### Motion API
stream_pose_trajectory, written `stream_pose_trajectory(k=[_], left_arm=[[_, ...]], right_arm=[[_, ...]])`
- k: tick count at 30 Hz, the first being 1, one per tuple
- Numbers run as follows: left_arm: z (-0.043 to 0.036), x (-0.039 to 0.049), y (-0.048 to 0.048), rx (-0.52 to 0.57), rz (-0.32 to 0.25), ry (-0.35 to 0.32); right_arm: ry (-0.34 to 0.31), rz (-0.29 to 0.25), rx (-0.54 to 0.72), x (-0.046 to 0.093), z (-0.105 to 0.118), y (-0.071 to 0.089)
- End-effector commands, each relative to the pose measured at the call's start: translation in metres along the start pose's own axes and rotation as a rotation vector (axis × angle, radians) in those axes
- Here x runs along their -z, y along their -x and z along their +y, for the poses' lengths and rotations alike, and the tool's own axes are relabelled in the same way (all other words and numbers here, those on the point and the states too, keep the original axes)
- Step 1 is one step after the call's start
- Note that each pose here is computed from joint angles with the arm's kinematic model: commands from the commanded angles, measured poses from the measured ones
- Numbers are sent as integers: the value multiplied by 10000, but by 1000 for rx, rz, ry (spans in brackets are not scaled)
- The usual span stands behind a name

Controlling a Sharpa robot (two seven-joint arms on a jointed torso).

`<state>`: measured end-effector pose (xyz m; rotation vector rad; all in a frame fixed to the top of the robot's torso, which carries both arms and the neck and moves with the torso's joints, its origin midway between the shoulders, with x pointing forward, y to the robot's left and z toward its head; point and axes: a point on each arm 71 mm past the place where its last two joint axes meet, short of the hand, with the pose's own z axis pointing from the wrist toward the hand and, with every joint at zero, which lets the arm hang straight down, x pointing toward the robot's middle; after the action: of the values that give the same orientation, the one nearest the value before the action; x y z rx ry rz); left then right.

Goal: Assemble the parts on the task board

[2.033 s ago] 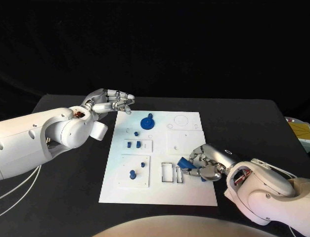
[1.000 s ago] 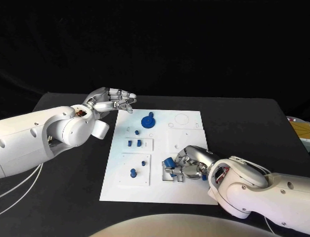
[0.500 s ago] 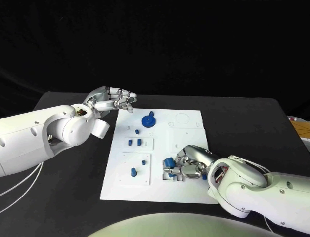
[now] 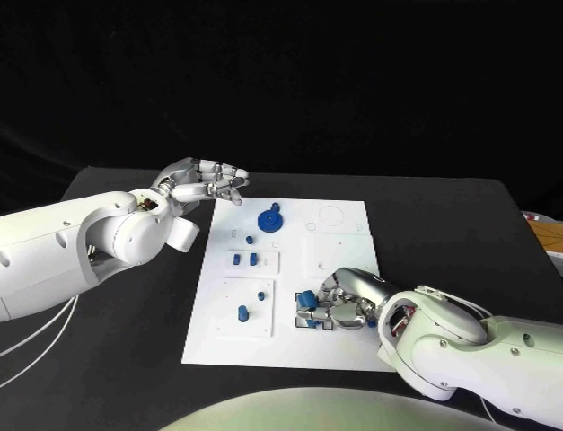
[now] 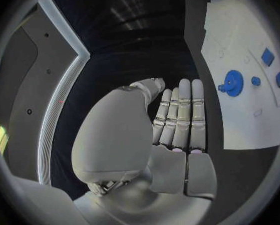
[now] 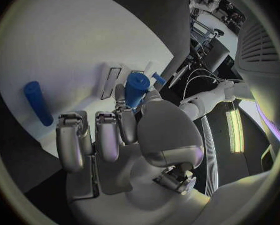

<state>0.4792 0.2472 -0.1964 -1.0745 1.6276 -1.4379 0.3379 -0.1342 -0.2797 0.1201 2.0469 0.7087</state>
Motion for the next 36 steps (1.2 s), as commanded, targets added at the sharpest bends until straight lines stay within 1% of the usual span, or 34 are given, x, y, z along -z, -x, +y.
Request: stream_pose_trajectory(k=[1, 21, 26, 31, 36], left_arm=[[-9, -1, -23, 9, 18, -4], [-5, 5, -15, 9, 17, 2], [-5, 5, -19, 9, 18, 3], [-4, 6, -16, 9, 17, 4], [-4, 8, -11, 9, 16, 4]], right_arm=[[1, 9, 16, 6, 5, -16], [-16, -4, 7, -11, -31, -1], [-18, -15, -1, -10, -40, 10], [-10, -21, -4, 0, -42, 19], [4, -11, -7, 16, -36, 16]])
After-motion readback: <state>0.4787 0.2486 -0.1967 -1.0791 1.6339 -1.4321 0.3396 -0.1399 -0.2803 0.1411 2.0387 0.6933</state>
